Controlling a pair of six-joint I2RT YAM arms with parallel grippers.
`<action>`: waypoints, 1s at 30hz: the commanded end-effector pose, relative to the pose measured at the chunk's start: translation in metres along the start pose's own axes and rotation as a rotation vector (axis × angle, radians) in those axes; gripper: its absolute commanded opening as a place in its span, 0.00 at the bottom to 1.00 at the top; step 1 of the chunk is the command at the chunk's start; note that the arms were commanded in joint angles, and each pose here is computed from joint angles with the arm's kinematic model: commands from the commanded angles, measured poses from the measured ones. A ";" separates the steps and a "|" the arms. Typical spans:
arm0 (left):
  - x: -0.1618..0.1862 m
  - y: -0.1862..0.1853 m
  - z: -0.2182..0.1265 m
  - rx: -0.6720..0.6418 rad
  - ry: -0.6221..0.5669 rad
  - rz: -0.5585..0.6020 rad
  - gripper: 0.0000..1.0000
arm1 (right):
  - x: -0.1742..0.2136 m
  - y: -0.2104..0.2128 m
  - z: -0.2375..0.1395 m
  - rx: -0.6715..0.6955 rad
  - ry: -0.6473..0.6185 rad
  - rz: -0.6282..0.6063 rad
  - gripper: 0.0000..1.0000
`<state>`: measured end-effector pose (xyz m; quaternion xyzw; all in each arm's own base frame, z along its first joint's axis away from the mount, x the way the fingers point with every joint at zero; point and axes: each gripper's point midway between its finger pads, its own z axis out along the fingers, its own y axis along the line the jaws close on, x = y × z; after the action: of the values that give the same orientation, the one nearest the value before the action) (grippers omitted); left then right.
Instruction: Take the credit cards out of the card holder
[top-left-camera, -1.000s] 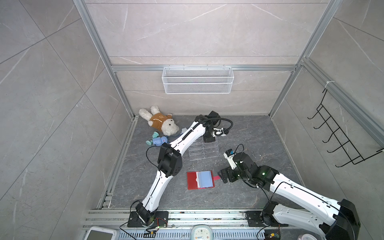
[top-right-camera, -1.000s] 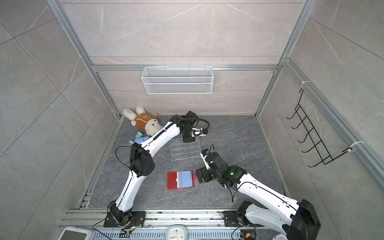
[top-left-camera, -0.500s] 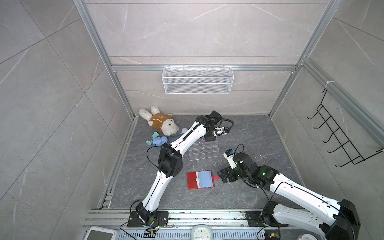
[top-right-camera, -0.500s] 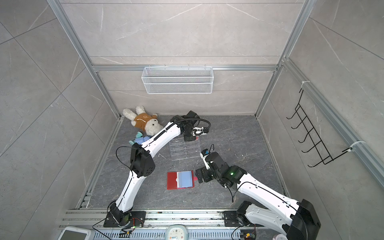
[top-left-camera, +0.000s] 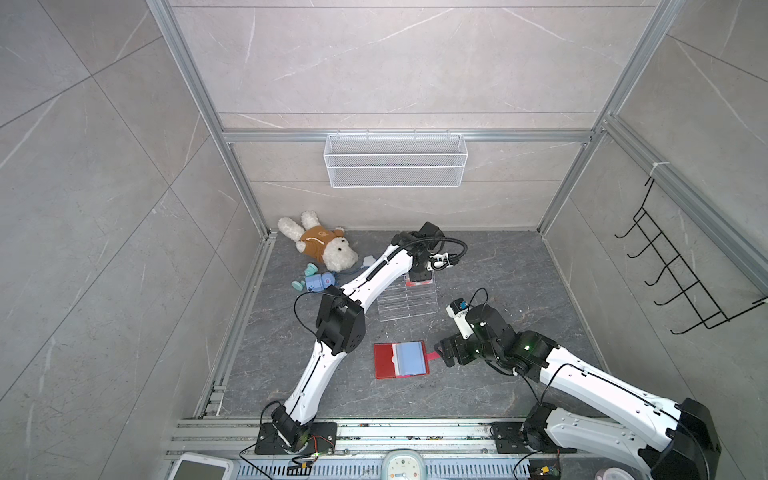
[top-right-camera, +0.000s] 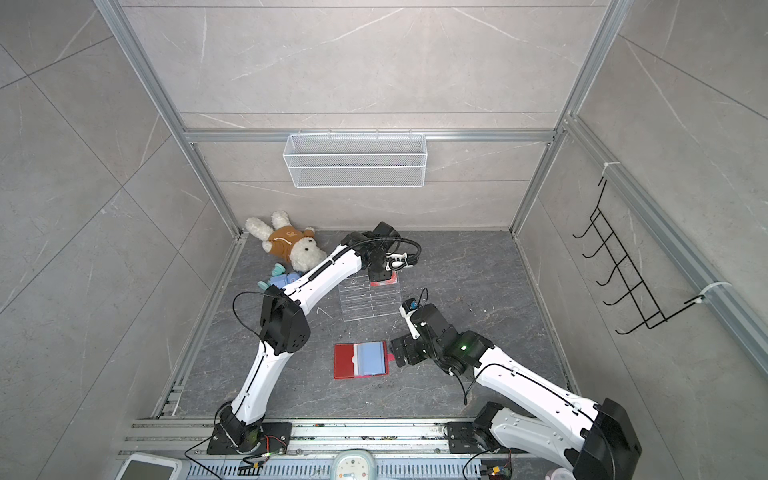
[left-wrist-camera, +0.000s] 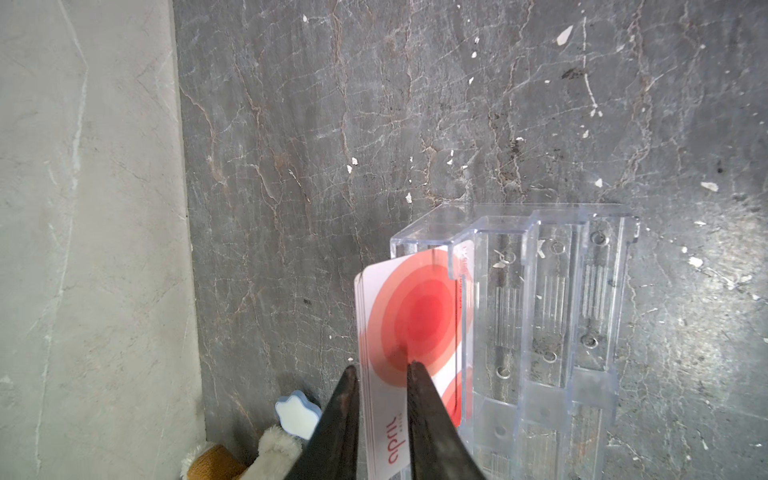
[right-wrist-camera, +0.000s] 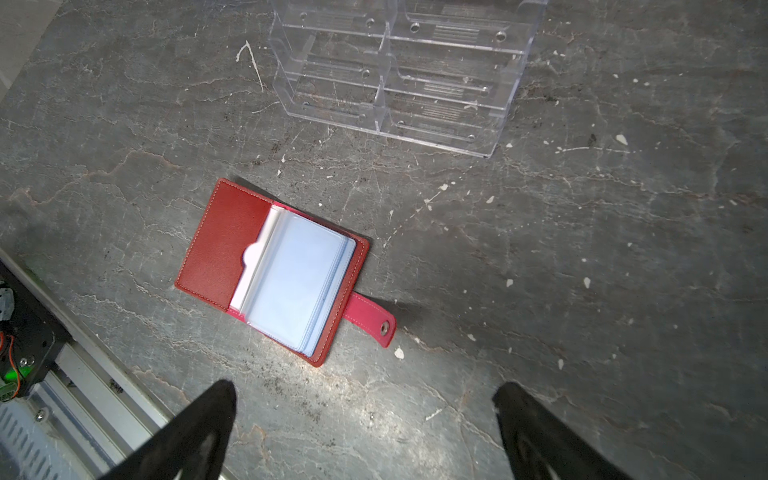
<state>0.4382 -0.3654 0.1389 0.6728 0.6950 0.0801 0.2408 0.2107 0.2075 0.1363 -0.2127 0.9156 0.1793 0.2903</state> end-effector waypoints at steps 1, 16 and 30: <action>-0.007 0.022 -0.035 -0.081 -0.052 -0.033 0.26 | -0.003 0.002 -0.003 -0.014 -0.019 0.000 1.00; -0.021 0.060 -0.091 -0.254 -0.198 -0.163 0.46 | -0.005 0.001 -0.006 -0.013 -0.041 0.001 1.00; 0.001 0.097 -0.187 -0.400 -0.508 -0.561 0.67 | -0.013 -0.023 -0.012 0.096 -0.079 0.142 1.00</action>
<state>0.4458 -0.3239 0.2878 0.4680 0.7476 0.0239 0.4707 0.2159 0.1984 0.1468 -0.1740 0.9152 0.1810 0.3151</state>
